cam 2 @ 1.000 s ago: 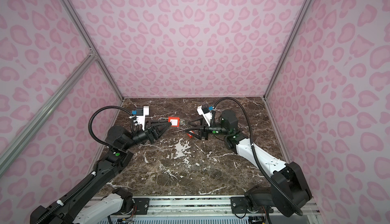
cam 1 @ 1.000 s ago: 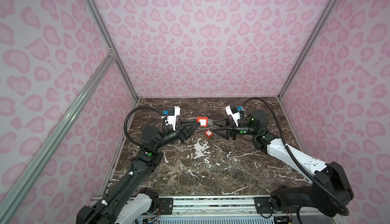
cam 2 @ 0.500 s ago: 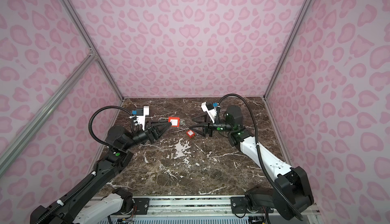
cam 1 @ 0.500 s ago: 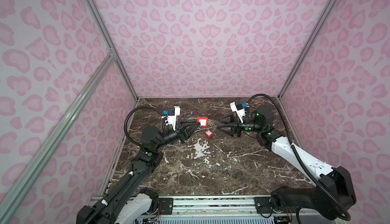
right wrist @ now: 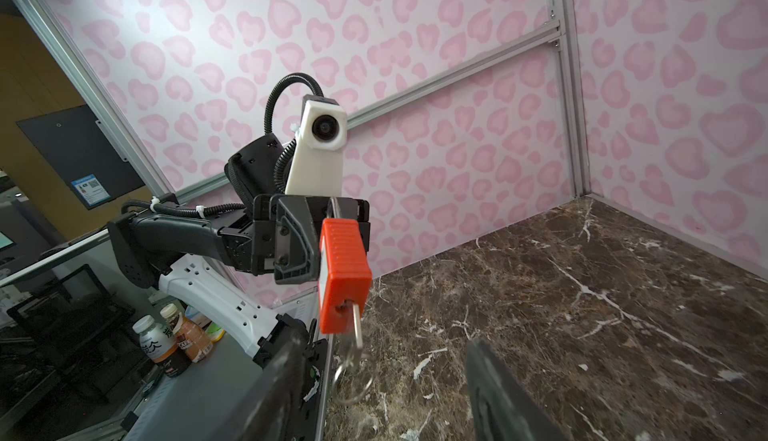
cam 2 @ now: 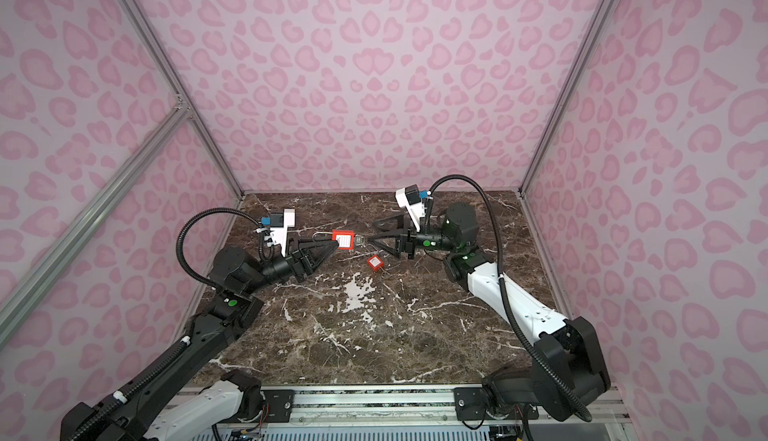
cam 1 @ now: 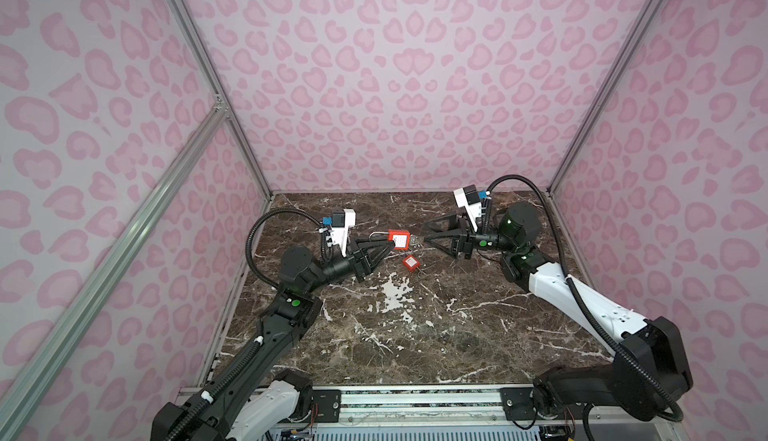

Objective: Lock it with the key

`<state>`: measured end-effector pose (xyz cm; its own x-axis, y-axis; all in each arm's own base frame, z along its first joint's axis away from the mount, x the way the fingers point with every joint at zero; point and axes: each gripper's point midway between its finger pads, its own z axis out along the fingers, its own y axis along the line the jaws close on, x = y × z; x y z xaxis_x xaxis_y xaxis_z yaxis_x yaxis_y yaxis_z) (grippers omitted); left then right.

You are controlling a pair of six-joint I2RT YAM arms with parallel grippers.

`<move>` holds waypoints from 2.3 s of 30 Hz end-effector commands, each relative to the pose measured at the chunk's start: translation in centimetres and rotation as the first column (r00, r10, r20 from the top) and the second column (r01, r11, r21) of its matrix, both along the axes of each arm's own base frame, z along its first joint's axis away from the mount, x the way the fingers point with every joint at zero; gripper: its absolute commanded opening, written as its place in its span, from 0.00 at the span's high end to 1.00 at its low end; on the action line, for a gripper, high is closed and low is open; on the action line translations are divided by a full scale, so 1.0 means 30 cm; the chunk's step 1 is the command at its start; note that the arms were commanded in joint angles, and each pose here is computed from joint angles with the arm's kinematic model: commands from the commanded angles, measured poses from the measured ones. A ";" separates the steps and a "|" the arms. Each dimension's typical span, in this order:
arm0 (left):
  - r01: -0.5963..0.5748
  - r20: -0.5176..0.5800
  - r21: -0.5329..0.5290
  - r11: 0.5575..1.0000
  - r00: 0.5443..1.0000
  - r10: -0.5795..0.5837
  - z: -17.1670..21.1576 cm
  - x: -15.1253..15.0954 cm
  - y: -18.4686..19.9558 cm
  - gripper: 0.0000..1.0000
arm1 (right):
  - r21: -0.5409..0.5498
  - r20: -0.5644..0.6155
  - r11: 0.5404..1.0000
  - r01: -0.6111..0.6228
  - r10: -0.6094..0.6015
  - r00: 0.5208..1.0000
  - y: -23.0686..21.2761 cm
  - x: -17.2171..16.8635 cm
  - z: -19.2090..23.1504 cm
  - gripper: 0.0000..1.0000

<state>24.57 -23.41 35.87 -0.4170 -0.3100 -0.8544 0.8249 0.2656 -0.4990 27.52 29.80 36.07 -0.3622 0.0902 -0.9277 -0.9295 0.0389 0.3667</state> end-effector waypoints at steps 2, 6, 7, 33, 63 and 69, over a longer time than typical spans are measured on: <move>0.006 0.055 -0.016 1.000 0.998 -0.006 0.034 -0.010 0.002 0.96 | 0.021 -0.002 0.999 -0.026 0.026 1.000 0.022 -0.008 0.018 0.38; 0.009 0.055 -0.016 1.000 0.998 -0.008 0.035 -0.012 0.001 0.96 | 0.021 -0.019 0.998 -0.065 0.066 0.998 0.049 -0.028 0.009 0.43; 0.010 0.053 -0.016 1.000 0.999 -0.009 0.034 -0.012 0.002 0.96 | 0.019 -0.023 0.997 -0.074 0.075 0.997 0.054 -0.032 0.007 0.45; 0.009 0.047 -0.015 1.000 0.999 -0.009 0.034 -0.007 -0.001 0.96 | -0.009 -0.083 0.987 -0.163 0.162 0.983 0.077 -0.058 -0.018 0.93; -0.009 0.043 -0.009 1.000 0.999 0.009 0.024 0.001 0.004 0.96 | -0.052 -0.075 0.995 -0.086 0.082 0.994 -0.001 -0.028 -0.077 1.00; -0.005 0.044 -0.004 1.000 0.999 0.005 0.021 0.002 0.001 0.96 | -0.059 -0.078 0.996 -0.066 0.061 0.995 -0.029 -0.021 -0.087 1.00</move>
